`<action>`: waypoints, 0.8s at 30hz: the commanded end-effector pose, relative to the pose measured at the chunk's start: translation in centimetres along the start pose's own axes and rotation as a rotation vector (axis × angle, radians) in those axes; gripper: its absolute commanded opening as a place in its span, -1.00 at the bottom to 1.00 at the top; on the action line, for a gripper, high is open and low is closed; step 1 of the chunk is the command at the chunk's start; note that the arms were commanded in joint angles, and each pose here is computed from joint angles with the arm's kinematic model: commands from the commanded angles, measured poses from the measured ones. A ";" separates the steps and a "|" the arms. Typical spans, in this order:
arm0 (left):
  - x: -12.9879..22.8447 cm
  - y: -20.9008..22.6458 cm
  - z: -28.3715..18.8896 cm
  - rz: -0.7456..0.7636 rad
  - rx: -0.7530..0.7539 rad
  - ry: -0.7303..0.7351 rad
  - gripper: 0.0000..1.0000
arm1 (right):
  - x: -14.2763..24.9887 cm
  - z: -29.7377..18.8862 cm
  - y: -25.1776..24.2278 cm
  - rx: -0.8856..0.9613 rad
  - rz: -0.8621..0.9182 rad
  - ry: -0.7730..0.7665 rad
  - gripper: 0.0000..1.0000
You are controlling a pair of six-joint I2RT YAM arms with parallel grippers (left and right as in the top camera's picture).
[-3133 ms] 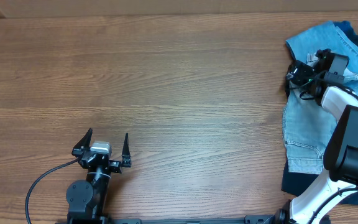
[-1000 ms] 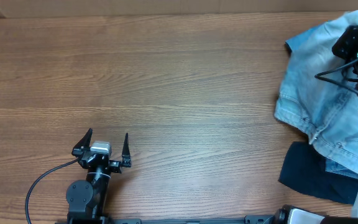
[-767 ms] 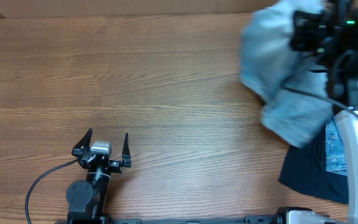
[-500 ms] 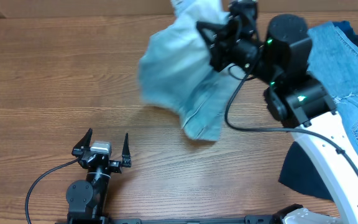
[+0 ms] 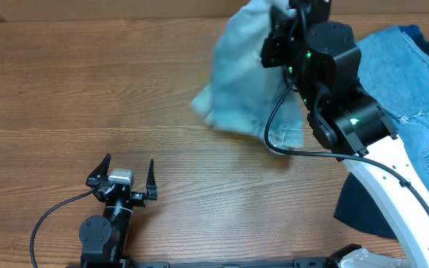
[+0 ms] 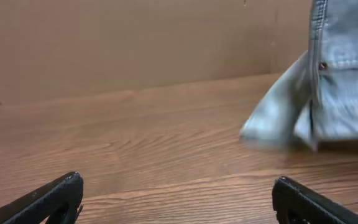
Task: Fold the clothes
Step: 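Lift the light-blue jeans with the right gripper and drop them mid-table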
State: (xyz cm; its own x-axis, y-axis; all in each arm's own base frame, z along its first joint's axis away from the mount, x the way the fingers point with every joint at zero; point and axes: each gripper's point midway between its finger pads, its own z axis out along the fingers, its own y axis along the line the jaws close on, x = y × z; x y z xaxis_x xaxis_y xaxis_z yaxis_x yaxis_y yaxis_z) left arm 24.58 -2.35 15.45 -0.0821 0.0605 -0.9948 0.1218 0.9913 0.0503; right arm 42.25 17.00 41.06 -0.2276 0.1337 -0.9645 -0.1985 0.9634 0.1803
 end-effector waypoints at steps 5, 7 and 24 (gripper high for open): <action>0.2 0.2 0.0 -0.013 -0.012 0.002 1.00 | -5.0 -2.9 3.2 -0.078 0.100 -0.089 -0.92; 0.2 0.2 0.0 -0.013 -0.012 0.002 1.00 | -2.9 -2.1 8.3 -0.271 0.103 -0.019 -0.56; 0.2 0.2 0.0 -0.013 -0.012 0.002 1.00 | 7.2 2.0 -8.0 0.193 -0.008 0.397 1.00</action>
State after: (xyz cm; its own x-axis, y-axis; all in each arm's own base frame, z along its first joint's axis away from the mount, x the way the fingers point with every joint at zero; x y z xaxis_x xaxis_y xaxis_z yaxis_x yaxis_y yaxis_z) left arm 24.58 -2.35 15.45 -0.0821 0.0605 -0.9948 0.1218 0.9913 0.0503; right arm 44.72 13.61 30.91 -0.6035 0.1187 -0.7885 -0.0732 0.9764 0.2030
